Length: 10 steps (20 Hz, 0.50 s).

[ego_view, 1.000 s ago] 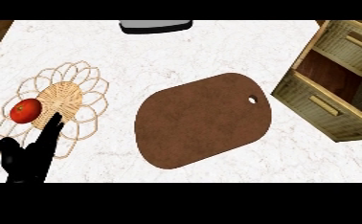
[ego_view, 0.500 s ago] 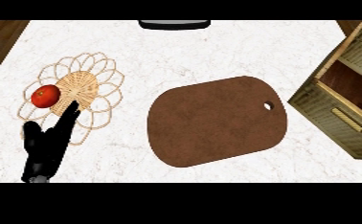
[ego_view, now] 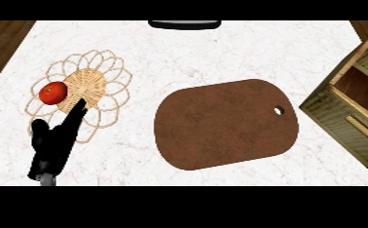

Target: Pick the cupcake from the cutting board and place it in the basket

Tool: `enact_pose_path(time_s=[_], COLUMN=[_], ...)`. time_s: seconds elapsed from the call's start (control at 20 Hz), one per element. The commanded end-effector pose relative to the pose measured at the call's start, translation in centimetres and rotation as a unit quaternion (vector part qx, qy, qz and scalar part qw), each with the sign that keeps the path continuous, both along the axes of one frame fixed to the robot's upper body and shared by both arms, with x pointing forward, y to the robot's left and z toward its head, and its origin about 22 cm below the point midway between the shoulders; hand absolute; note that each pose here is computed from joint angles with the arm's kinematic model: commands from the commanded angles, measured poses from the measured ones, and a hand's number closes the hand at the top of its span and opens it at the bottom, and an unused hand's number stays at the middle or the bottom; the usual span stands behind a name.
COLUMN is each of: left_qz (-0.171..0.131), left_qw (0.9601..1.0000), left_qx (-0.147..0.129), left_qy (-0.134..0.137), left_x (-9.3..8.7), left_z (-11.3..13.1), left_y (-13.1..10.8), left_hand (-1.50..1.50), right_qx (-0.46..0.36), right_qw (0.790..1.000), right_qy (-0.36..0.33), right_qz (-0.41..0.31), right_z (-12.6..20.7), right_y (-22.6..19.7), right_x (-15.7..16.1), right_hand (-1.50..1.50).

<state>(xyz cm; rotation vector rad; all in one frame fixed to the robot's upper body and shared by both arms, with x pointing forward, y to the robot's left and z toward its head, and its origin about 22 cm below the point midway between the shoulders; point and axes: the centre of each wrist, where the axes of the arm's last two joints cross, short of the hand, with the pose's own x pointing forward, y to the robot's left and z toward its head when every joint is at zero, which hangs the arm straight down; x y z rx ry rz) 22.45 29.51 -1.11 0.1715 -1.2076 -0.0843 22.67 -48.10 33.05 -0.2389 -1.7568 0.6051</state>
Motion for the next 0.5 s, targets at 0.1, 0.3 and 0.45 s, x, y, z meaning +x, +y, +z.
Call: enact_pose_path(time_s=[0.1,0.3,0.45], left_qz=[0.001,0.006,0.002], left_qw=[0.9961,0.996,0.9959], left_qx=[-0.021,-0.022,-0.011], left_qy=[0.085,0.086,0.089], left_x=[-2.8,-1.5,-2.3], left_z=[-3.9,-3.5,-3.9], left_y=[-2.2,-1.0,-1.0], left_hand=[0.0,0.0,0.0], right_qx=[0.028,0.028,-0.055], right_qw=[0.999,0.999,0.992], right_qy=[0.033,0.029,0.008], right_qz=[-0.008,-0.008,-0.115], right_z=[-1.7,-4.0,-3.0], right_y=[-1.8,-1.8,-2.3], right_x=[1.4,2.8,2.3], right_hand=[1.5,1.5,1.5])
